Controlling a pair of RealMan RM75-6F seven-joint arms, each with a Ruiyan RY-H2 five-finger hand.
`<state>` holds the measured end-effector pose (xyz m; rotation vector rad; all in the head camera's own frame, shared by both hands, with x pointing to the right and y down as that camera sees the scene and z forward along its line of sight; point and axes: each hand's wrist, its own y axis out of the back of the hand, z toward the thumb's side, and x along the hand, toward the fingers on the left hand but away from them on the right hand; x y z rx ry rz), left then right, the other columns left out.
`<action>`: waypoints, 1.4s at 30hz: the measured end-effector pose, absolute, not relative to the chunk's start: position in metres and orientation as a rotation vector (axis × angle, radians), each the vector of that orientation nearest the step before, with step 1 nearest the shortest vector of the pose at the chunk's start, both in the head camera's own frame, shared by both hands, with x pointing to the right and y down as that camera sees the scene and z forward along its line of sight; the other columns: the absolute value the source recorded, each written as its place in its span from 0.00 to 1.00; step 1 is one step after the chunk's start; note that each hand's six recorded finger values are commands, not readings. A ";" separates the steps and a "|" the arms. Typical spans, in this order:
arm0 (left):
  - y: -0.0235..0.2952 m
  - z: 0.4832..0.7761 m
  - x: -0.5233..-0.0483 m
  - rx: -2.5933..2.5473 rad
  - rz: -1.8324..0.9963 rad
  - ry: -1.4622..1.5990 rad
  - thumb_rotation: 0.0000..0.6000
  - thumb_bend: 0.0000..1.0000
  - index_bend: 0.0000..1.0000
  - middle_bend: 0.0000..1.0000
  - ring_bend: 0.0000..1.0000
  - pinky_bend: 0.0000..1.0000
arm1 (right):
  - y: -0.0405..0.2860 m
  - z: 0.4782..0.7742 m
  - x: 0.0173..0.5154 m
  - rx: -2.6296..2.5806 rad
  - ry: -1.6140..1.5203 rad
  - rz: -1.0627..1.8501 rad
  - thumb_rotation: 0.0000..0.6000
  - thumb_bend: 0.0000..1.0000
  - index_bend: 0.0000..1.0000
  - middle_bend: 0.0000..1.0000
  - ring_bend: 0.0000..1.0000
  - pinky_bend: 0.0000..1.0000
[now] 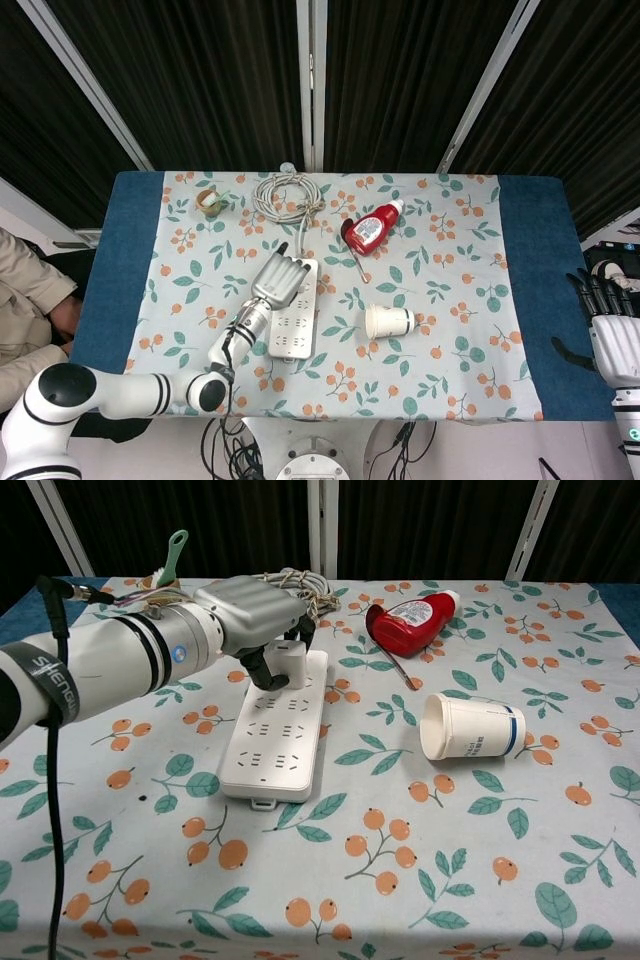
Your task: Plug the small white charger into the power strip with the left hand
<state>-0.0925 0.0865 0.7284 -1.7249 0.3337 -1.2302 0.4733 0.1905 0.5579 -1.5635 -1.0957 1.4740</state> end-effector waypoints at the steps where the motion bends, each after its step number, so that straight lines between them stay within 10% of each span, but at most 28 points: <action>1: 0.086 0.727 -0.093 -1.725 -1.231 0.339 1.00 0.30 0.29 0.44 0.38 0.16 | 0.191 0.558 0.473 -1.564 -1.097 1.473 1.00 0.15 0.00 0.00 0.00 0.00; 19: 0.076 0.693 -0.125 -1.780 -1.224 0.558 1.00 0.16 0.15 0.27 0.23 0.10 | 0.193 0.552 0.475 -1.582 -1.110 1.441 1.00 0.15 0.00 0.01 0.00 0.00; 29: 0.059 0.633 -0.271 -1.752 -1.184 1.096 1.00 0.16 0.20 0.26 0.15 0.04 | 0.189 0.545 0.482 -1.635 -1.118 1.422 1.00 0.15 0.00 0.00 0.00 0.00; 42: 0.172 0.584 -0.434 -1.595 -1.359 1.203 1.00 0.17 0.20 0.21 0.07 0.00 | 0.196 0.538 0.477 -1.633 -1.123 1.359 1.00 0.15 0.00 0.00 0.00 0.00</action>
